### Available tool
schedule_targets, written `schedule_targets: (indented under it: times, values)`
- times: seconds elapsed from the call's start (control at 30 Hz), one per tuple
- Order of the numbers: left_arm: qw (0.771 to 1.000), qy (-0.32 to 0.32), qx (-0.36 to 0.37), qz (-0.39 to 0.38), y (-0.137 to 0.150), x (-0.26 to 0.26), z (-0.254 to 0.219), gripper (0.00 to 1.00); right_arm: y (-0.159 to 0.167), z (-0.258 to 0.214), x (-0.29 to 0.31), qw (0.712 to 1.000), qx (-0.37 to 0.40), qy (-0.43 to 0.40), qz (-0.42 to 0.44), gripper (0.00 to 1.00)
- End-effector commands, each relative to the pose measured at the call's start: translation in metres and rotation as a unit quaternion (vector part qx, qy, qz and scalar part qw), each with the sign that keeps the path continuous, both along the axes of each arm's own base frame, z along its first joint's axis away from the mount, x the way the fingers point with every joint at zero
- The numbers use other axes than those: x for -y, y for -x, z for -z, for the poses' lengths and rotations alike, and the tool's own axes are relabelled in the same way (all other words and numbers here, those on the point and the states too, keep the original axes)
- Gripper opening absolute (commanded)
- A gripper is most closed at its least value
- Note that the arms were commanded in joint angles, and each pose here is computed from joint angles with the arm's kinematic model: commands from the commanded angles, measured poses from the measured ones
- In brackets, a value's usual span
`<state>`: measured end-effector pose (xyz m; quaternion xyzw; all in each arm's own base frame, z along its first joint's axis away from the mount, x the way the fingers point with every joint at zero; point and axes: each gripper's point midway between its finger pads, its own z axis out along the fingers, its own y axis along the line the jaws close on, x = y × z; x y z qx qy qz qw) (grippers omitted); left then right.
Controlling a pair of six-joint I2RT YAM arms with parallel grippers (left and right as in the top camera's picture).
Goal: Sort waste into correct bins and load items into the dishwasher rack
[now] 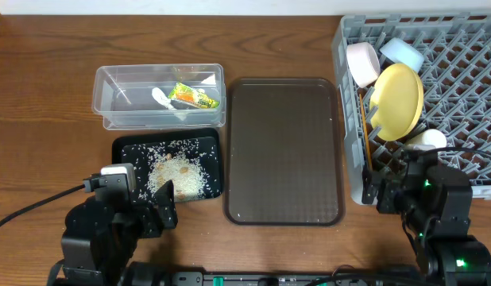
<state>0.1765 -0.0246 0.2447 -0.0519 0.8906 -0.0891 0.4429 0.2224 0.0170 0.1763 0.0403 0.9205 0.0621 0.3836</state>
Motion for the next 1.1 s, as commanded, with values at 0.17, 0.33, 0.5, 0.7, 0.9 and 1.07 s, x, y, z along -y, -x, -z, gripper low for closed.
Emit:
schedule_targets:
  times: [0.17,0.33,0.5,0.7,0.9,1.07]
  values:
    - [1.000,-0.004,-0.006,0.003,0.000,0.000,0.005,0.98,0.014,0.017,0.004,0.999,-0.041,0.004,0.008,0.99]
    - [1.000,-0.004,-0.006,0.003,0.000,0.000,0.005,0.98,0.015,0.017,0.004,0.999,-0.044,0.004,0.008,0.99]
    - [1.000,-0.004,-0.006,0.003,0.000,0.000,0.005,0.98,0.021,0.020,0.004,0.999,-0.052,0.010,0.004,0.99]
    - [1.000,-0.004,-0.006,0.003,0.000,0.000,0.005,0.98,0.006,-0.018,0.004,0.997,0.069,0.023,-0.009,0.99]
    - [1.000,-0.004,-0.006,0.003,0.000,0.000,0.005,0.98,0.005,-0.044,0.004,0.975,0.221,0.021,-0.005,0.99]
    - [1.000,-0.004,-0.006,0.003,0.000,0.000,0.005,0.98,0.002,-0.051,0.004,0.948,0.318,0.021,-0.003,1.00]
